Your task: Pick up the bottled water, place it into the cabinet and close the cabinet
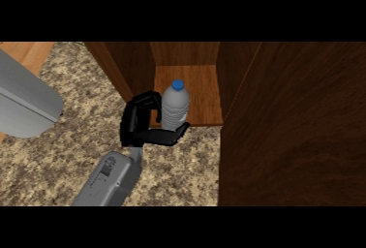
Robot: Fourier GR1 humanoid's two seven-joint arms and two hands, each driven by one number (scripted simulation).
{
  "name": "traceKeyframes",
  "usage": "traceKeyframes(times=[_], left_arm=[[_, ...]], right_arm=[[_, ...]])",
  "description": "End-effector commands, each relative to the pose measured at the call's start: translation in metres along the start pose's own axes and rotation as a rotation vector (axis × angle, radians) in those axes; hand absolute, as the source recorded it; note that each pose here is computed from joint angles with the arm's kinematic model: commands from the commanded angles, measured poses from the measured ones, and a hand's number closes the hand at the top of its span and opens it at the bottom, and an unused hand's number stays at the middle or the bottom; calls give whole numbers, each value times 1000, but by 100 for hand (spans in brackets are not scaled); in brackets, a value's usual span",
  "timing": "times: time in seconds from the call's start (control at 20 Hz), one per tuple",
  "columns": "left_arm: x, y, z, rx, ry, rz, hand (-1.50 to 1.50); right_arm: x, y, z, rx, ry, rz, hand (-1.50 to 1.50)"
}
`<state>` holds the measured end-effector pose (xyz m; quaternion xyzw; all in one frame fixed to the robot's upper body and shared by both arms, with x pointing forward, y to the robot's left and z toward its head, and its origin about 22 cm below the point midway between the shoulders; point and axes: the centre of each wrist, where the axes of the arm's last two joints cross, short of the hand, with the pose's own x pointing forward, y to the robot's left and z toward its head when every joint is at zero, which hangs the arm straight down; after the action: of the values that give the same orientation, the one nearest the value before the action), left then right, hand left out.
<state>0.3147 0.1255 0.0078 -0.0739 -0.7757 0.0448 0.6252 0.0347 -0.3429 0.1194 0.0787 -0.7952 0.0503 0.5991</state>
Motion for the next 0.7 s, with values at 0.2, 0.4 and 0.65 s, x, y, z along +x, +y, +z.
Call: traceKeyframes(times=[0.2,0.4,0.65], left_arm=[[0,-33,-28,55,50,-156,150],[-11,-14,-45,80,88,-187,150],[-8,-27,-67,95,106,-186,150]], right_arm=[[36,13,-11,55,-56,-27,-150],[28,29,-11,28,-71,-62,-150],[29,20,-19,40,-61,-80,-150]])
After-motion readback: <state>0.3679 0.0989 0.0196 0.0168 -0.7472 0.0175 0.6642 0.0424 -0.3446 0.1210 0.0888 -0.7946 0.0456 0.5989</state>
